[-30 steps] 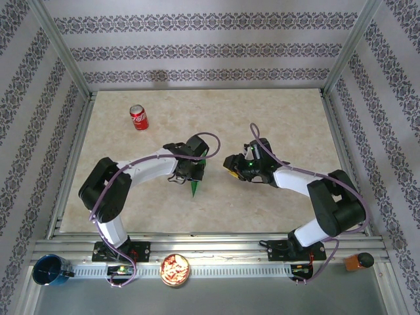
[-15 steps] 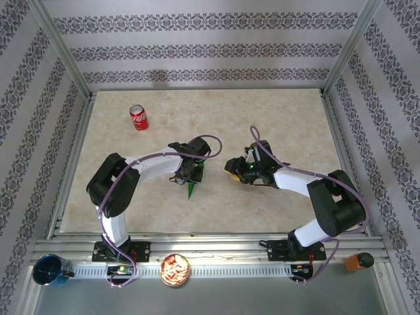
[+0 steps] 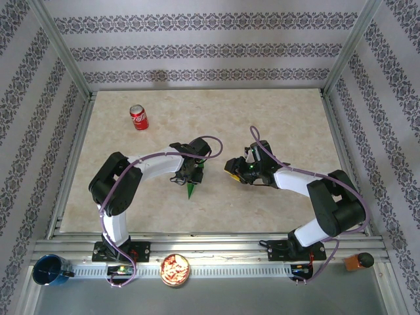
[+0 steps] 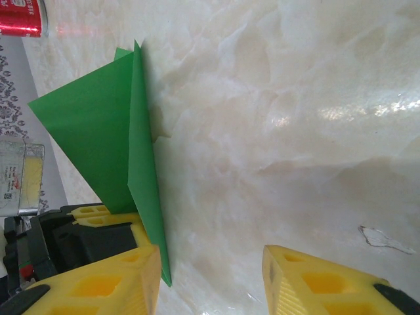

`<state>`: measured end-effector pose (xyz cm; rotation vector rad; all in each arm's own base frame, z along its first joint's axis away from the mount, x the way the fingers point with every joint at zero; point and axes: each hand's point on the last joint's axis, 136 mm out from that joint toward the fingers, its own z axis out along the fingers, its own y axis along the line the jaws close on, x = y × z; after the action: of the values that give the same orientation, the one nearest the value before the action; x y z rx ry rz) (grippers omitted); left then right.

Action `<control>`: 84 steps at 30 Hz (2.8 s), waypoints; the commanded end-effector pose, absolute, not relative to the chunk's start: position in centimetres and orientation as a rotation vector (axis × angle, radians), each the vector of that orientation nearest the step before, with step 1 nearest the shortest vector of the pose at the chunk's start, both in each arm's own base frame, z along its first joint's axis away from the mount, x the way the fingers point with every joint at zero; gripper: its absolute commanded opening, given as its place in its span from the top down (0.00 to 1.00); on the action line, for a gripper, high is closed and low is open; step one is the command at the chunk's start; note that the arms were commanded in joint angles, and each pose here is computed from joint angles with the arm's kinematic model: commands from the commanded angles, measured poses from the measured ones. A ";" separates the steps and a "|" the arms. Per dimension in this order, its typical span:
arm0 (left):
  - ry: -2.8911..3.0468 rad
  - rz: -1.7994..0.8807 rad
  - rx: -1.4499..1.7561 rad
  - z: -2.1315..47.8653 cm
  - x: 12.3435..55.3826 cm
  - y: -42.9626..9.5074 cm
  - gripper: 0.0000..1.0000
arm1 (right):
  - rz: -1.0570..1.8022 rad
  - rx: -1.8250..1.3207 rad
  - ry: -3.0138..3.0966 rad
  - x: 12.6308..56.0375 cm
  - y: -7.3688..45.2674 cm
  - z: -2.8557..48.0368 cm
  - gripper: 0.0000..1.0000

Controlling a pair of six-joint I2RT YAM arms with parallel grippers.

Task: Fold a paper plane with a square sheet of paper (pick it up from the middle)
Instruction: Move a paper plane to the center of the table, then reset both arms

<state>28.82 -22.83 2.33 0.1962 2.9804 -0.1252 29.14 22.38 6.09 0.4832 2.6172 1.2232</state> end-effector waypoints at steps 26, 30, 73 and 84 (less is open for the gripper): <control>2.990 -0.153 -0.006 -0.2 30.1 -23.7 0.63 | 1.232 0.446 2.619 28.7 21.6 6.1 0.53; 2.976 -0.186 -0.075 0.0 30.6 -24.3 0.62 | 1.242 0.446 2.600 28.8 21.2 6.5 0.53; 2.102 0.176 -0.132 11.9 34.7 1.0 0.00 | -0.118 -0.245 2.016 40.3 5.5 11.0 0.02; 1.883 0.116 -0.022 11.4 39.3 0.5 0.01 | 0.169 -0.081 1.859 39.4 1.7 11.0 0.02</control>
<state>36.75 0.92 7.43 -0.0798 2.0970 0.1650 39.10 -0.30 8.54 -0.0286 1.9710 0.0326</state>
